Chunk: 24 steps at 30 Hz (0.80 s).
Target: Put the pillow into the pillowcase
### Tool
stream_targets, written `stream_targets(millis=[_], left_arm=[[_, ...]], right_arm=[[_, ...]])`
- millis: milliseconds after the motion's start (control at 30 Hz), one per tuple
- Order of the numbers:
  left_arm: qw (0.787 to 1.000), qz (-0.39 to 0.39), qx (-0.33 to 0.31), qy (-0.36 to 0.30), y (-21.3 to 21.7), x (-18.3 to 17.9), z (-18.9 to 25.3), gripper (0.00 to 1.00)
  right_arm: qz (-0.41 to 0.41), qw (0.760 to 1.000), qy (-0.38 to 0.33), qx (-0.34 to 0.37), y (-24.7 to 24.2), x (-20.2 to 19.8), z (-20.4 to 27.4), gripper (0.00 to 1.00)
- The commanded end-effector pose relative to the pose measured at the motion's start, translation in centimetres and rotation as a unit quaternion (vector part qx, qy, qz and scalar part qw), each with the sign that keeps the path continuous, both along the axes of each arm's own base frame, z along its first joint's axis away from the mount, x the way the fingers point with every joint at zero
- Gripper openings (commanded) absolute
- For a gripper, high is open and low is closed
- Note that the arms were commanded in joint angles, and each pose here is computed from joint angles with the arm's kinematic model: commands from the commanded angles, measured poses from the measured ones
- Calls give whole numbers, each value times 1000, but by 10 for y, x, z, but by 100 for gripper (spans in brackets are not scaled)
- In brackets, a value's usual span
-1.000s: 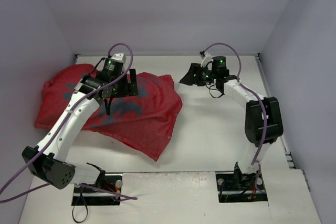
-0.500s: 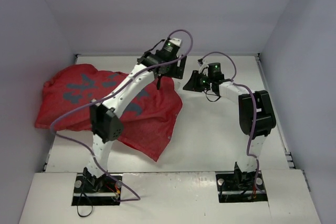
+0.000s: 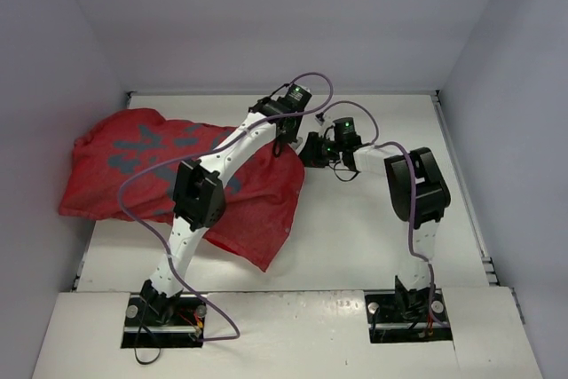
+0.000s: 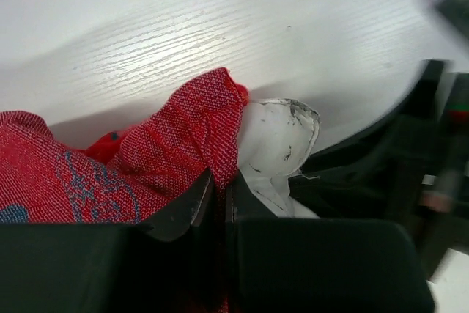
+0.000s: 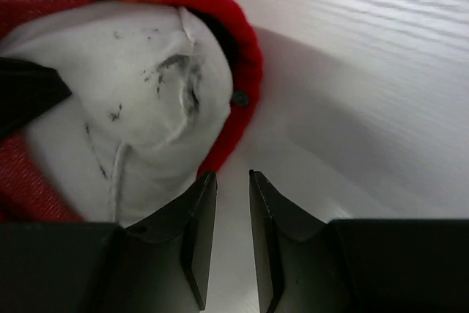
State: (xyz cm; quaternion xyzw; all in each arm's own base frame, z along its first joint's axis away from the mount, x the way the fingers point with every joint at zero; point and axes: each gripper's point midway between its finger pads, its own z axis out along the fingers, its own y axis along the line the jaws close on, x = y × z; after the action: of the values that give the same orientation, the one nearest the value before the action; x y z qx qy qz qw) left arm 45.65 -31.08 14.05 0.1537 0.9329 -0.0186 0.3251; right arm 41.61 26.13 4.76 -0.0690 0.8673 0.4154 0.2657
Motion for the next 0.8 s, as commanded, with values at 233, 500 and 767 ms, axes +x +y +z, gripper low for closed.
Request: stream_targets(millis=[233, 500, 767], left_arm=[[963, -163, -208, -55, -69, -61, 159, 0], [887, -289, -356, -60, -129, -146, 256, 0], [901, -256, -342, -74, -103, -154, 248, 10]], right_arm=[[130, 972, -128, 146, 96, -5, 113, 17], [178, 960, -118, 181, 155, -24, 125, 20], [137, 975, -101, 144, 119, -33, 93, 35]])
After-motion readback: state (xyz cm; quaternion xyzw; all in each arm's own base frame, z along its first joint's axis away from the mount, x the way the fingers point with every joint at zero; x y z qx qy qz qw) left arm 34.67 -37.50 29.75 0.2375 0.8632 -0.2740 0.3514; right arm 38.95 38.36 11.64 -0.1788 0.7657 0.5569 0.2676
